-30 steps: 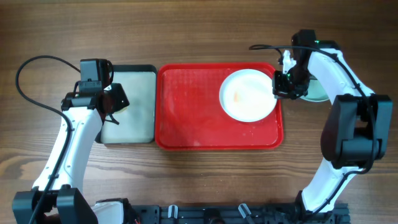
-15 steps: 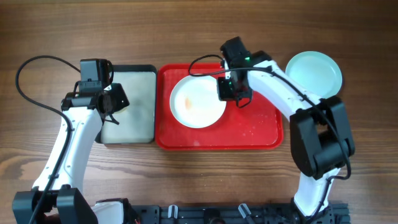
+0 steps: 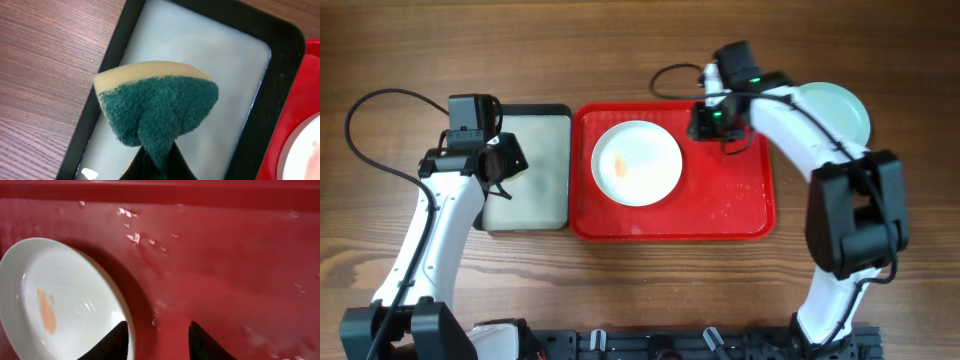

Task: Clean dirty plates on tray and stack at the side
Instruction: 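Move the right gripper to the last white plate's rim and grip it, then lift the sponge from the soapy tray with the left gripper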

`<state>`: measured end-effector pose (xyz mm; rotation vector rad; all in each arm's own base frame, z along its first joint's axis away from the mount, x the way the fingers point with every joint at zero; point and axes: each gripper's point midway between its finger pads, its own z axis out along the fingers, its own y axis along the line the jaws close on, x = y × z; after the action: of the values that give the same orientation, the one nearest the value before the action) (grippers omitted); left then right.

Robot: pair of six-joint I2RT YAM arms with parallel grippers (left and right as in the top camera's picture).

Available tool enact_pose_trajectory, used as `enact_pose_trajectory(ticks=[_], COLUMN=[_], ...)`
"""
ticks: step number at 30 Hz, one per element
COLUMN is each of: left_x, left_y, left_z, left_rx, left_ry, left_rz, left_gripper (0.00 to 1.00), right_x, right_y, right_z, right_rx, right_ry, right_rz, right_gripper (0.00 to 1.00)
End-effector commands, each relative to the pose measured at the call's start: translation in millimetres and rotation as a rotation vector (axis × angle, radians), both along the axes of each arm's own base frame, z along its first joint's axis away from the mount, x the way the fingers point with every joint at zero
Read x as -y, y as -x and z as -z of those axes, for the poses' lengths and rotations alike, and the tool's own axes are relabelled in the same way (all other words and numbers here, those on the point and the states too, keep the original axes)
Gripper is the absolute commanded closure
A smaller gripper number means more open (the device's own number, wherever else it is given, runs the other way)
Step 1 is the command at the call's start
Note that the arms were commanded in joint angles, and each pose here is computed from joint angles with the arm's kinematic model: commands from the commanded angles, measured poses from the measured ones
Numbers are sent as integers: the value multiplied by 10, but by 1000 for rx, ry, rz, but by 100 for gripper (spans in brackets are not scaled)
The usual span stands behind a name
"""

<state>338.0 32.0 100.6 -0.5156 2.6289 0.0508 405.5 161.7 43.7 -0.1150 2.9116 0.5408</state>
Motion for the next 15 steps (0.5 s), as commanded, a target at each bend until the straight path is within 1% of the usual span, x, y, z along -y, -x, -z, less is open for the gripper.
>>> enact_pose_trajectory(ticks=[1, 3, 5, 8, 11, 13, 15], left_x=[233, 441, 579, 610, 753, 960, 1241], left_y=[-138, -245, -292, -266, -335, -468, -549], left_z=[-26, -110, -212, -460, -702, -728, -603], left_rx=[57, 111, 136, 81, 9, -19, -49], left_ry=[138, 244, 318, 329, 326, 326, 327], left_rz=[49, 113, 150, 151, 203, 258, 323], left_gripper=[96, 96, 96, 96, 96, 96, 96], right_x=[72, 64, 12, -20, -85, -138, -204], right_y=[88, 164, 247, 288, 333, 354, 387], right_z=[-119, -83, -12, 129, 193, 168, 129], right_rx=[-14, -31, -45, -50, -50, -58, -70], right_ry=[-80, -72, -68, -77, -114, -149, -195], right_rz=[-84, -112, -136, -108, -114, -122, -133], right_gripper=[56, 57, 57, 58, 59, 59, 62])
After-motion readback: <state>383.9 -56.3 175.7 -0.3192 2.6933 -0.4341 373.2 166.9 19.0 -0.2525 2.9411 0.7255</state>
